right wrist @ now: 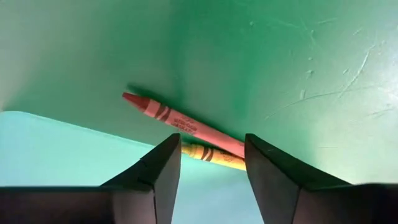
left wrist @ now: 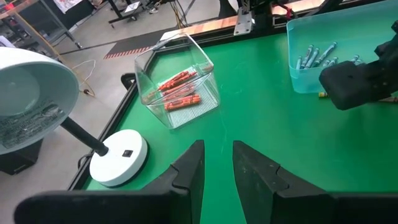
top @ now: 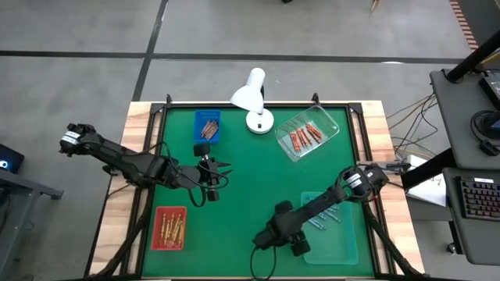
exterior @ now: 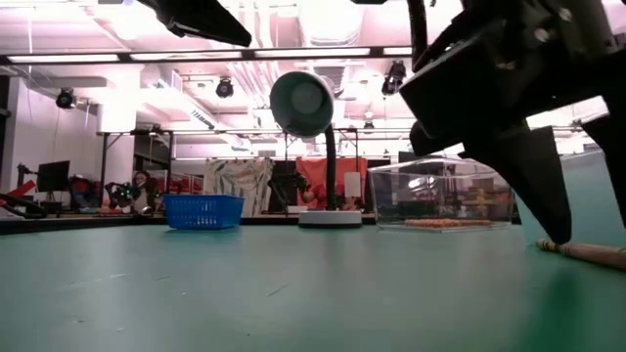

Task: Sort crayons
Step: Put the brown crayon into the blue bin

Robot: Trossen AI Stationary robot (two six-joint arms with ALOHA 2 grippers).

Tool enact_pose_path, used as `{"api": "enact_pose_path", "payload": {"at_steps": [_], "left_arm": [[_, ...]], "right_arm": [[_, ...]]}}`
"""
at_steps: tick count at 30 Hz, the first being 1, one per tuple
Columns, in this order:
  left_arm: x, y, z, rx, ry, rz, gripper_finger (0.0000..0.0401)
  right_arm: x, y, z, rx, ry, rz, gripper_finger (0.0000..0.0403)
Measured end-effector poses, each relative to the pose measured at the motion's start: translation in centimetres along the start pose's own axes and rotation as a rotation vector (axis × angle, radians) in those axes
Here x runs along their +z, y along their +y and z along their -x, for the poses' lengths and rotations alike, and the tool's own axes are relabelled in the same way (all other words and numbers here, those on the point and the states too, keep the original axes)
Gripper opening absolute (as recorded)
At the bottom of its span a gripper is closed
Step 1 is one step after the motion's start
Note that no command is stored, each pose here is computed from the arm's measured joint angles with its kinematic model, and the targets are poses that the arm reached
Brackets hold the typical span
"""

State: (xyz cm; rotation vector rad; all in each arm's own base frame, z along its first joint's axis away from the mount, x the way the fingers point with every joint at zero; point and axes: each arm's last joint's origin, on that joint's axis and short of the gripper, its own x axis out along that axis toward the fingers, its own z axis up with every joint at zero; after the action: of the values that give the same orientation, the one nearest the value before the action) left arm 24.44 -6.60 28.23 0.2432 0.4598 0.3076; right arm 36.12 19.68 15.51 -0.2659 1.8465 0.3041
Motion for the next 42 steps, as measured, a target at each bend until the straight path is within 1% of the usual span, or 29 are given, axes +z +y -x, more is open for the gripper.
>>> {"api": "enact_pose_path", "payload": {"at_steps": [10, 14, 16, 19, 24, 25, 28, 30, 32, 35, 38, 42], "left_arm": [[0.0, 0.0, 0.0, 0.0, 0.0, 0.0, 0.0066], [-0.1, 0.0, 0.0, 0.0, 0.002, -0.001, 0.0066], [-0.2, 0.0, 0.0, 0.0, 0.006, -0.004, 0.0066], [-0.2, 0.0, -0.1, 0.0, 0.005, -0.003, 0.0066], [-0.2, 0.0, -0.1, 0.0, 0.002, -0.016, 0.0066], [-0.2, -0.1, -0.1, 0.0, -0.006, -0.034, 0.0066], [-0.6, -0.3, -0.4, 0.0, -0.048, -0.088, 0.0066], [-1.0, -0.5, -0.5, -0.024, -0.086, -0.094, 0.0066], [-1.5, -0.7, -0.5, -0.074, -0.134, -0.104, 0.0066], [-2.0, -0.9, -0.5, -0.139, -0.221, -0.127, 0.0066], [-2.4, -0.8, -0.2, -0.154, -0.294, -0.119, 0.0066], [-3.0, -0.5, 0.2, -0.15, -0.33, -0.104, 0.0066]], "right_arm": [[0.9, -0.2, -1.2, -0.055, -0.008, 0.071, 0.0171], [1.0, -0.5, -1.2, -0.071, -0.019, 0.09, 0.0158], [1.1, -0.5, -1.2, -0.09, -0.025, 0.116, 0.0143], [1.3, -0.5, -1.2, -0.103, -0.041, 0.158, 0.0111], [1.6, -0.9, -1.2, -0.128, -0.067, 0.187, 0.0029], [1.6, -1.1, -1.1, -0.127, -0.07, 0.183, 0.002], [1.7, -1.8, -0.9, -0.128, -0.084, 0.147, 0.0015], [1.7, -2.2, -0.3, -0.139, -0.113, 0.123, 0.0012], [1.6, -2.8, 0.5, -0.172, -0.159, 0.091, 0.001], [1.0, -3.0, 2.5, -0.217, -0.235, 0.054, 0.0008], [0.1, -2.7, 4.9, -0.225, -0.349, 0.024, 0.0008], [-1.3, -2.7, 7.4, -0.254, -0.524, -0.044, 0.0008]]}}
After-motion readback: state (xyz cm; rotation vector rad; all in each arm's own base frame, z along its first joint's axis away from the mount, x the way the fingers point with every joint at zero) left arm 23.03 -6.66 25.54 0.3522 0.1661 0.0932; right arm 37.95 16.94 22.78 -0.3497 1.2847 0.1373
